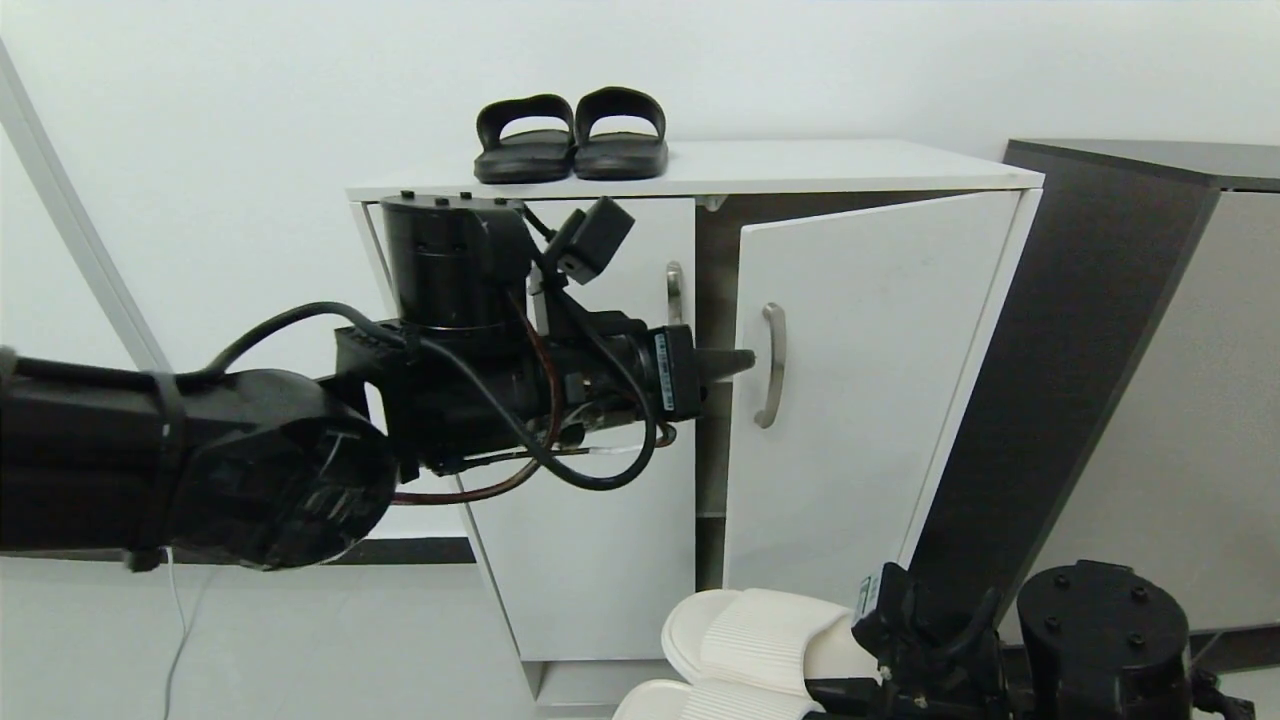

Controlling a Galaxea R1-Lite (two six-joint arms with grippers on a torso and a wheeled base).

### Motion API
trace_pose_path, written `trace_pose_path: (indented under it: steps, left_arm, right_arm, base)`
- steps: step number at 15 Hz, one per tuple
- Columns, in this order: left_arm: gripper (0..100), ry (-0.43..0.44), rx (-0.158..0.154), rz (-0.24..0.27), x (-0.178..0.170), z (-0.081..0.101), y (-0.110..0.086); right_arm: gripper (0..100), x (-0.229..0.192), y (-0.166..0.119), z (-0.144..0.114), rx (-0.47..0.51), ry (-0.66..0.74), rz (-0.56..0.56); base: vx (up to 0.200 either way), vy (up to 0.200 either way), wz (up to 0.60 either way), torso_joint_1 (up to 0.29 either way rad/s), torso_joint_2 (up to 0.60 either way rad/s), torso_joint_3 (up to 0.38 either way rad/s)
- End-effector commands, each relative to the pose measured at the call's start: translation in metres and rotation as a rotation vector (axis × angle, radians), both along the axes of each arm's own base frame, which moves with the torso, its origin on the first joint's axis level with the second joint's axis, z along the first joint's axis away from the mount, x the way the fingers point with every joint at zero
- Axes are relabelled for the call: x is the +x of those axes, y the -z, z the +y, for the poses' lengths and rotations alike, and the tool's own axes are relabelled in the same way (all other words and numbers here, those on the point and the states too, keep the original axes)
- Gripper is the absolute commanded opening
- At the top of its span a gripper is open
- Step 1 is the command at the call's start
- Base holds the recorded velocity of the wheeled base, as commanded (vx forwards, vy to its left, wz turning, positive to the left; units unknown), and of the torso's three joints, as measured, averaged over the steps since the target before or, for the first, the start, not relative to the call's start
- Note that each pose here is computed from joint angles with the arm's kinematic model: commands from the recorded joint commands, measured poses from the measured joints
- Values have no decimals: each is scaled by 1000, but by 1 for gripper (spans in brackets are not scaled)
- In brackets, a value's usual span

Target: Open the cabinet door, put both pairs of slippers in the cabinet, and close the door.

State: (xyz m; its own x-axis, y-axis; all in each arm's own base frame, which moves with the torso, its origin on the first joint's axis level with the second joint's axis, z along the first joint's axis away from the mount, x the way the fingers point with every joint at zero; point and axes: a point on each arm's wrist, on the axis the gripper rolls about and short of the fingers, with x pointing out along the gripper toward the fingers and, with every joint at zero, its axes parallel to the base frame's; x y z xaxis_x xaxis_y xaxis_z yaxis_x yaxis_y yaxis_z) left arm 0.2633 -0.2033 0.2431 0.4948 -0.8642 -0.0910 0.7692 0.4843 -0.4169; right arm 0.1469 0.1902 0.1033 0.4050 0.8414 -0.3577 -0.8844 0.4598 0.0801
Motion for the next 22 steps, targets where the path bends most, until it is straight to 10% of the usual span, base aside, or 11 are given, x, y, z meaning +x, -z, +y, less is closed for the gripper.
trace_pose_path:
  steps: [1,13,19,22]
  left_arm:
    - [0,-30,-22,-31,-11,20,-10]
    - [0,-75,-53,1,78,-20,22]
    - [0,-31,-49,5,65,-36,27]
    - [0,106,-101,-56,14,-71,28]
  right_arm:
    - [0,-1,-1,1,3,-5,-2]
    - [0,-9,1,4,-10,-40,0]
    - [0,-11,3,5,-21,-52,10]
    - [0,-14,5,7,-27,-65,16]
  base:
    - [0,0,0,0,0,0]
    - [0,0,0,0,0,0]
    - [-200,0,0,2,4,0]
    - [-200,0,0,4,5,5]
